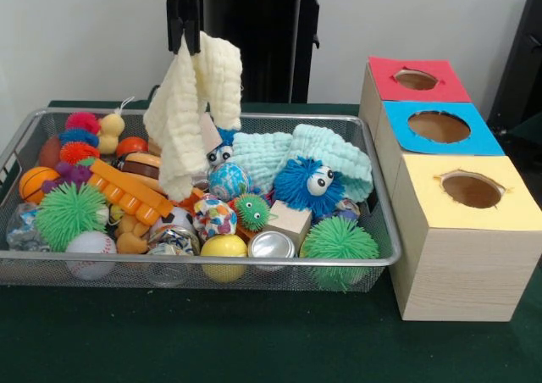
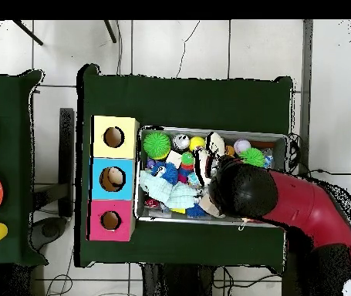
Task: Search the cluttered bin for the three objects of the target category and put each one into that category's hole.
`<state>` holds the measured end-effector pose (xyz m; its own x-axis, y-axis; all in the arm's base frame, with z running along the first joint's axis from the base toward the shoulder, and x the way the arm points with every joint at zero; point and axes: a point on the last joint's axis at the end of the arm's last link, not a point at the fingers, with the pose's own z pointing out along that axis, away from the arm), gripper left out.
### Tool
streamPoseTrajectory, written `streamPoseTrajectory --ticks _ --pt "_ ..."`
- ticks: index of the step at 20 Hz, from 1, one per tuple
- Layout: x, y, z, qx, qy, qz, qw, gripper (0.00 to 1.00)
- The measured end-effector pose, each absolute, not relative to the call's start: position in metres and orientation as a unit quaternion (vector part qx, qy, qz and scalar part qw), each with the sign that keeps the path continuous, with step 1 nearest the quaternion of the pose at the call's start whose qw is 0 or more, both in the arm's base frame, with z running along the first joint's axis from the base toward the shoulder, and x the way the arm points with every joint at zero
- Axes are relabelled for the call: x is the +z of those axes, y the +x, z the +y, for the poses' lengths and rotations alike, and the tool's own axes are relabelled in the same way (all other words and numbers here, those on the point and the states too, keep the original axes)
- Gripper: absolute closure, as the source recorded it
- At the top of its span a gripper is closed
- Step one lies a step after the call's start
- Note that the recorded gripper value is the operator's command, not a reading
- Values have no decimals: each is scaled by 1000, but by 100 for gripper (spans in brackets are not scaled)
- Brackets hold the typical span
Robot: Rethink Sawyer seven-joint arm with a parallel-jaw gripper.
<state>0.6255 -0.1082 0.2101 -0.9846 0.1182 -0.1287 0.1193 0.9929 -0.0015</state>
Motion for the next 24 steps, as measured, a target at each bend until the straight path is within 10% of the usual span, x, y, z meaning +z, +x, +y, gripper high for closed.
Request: streamPoseTrajectory --ticks 24 --pt "196 597 -80 10 44 998 33 100"
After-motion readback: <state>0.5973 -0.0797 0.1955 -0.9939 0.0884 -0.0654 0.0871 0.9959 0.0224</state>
